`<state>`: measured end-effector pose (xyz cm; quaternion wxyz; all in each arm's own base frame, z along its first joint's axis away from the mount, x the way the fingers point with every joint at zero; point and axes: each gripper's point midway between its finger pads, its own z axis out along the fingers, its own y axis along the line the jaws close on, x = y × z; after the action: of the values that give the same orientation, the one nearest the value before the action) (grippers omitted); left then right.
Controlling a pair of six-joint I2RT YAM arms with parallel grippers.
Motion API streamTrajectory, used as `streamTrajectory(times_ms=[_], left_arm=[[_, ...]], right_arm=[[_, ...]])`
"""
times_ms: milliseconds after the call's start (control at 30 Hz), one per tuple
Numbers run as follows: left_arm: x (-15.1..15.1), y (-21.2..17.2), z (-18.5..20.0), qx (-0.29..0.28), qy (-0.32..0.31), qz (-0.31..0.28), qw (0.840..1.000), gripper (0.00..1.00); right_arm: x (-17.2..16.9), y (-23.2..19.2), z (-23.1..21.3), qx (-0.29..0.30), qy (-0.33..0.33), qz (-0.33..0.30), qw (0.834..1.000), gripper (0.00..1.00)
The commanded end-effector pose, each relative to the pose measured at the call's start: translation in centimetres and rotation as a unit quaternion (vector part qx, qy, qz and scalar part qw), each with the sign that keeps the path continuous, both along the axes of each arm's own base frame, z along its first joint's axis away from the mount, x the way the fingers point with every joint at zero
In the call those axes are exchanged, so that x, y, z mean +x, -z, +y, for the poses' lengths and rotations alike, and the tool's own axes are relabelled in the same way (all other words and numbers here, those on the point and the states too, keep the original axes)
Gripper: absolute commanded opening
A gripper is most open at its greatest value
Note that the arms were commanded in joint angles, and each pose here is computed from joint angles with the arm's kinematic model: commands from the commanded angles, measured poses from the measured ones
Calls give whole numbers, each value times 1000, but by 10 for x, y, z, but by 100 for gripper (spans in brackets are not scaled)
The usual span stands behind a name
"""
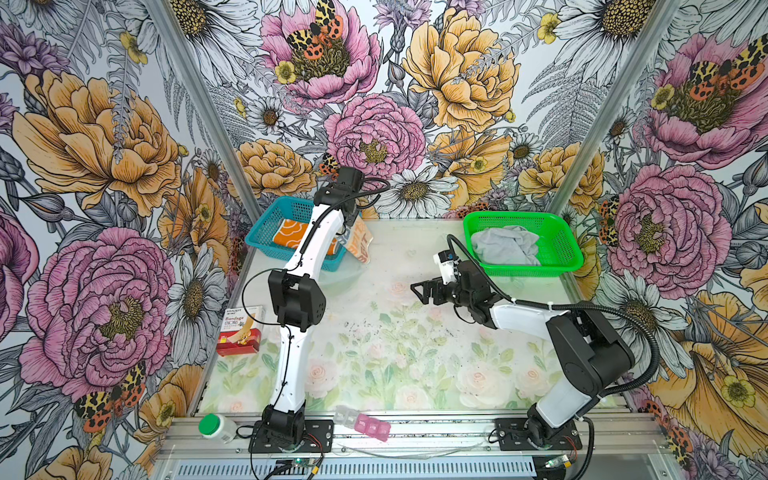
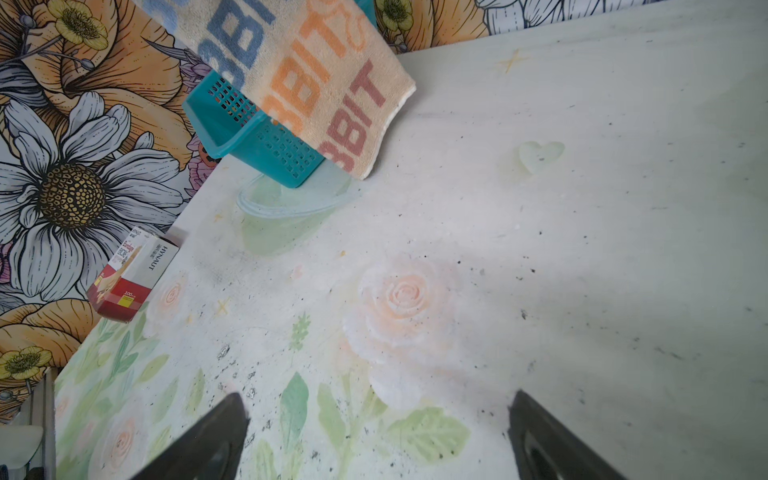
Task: Fold and stack the towels
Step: 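Carry the towel to the teal basket with left gripper while right draws back, then lower the towel onto the orange towel in the teal basket and open the left gripper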
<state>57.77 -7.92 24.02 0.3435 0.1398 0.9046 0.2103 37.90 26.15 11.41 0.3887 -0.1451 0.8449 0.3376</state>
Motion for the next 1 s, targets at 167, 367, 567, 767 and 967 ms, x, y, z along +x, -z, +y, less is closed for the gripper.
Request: streamTrajectory(times_ms=[167,367,567,767,967], left_arm=[[12,-20,21,32,-24,-36,999,0],[20,-17,52,21,-34,-36,999,0],[38,13,74,-33,-6,-21,999,0],[50,34,91,-103,3,-19,995,0],[64,71,98,-103,2,-7,995,0]], right_arm=[[5,-1,6,-9,-12,-9,1000,99],[4,1,10,-2,-21,-2,1000,99],[4,7,15,1,-31,12,999,99],[4,12,17,-3,-37,22,999,99],[3,15,20,1,-42,31,999,99]])
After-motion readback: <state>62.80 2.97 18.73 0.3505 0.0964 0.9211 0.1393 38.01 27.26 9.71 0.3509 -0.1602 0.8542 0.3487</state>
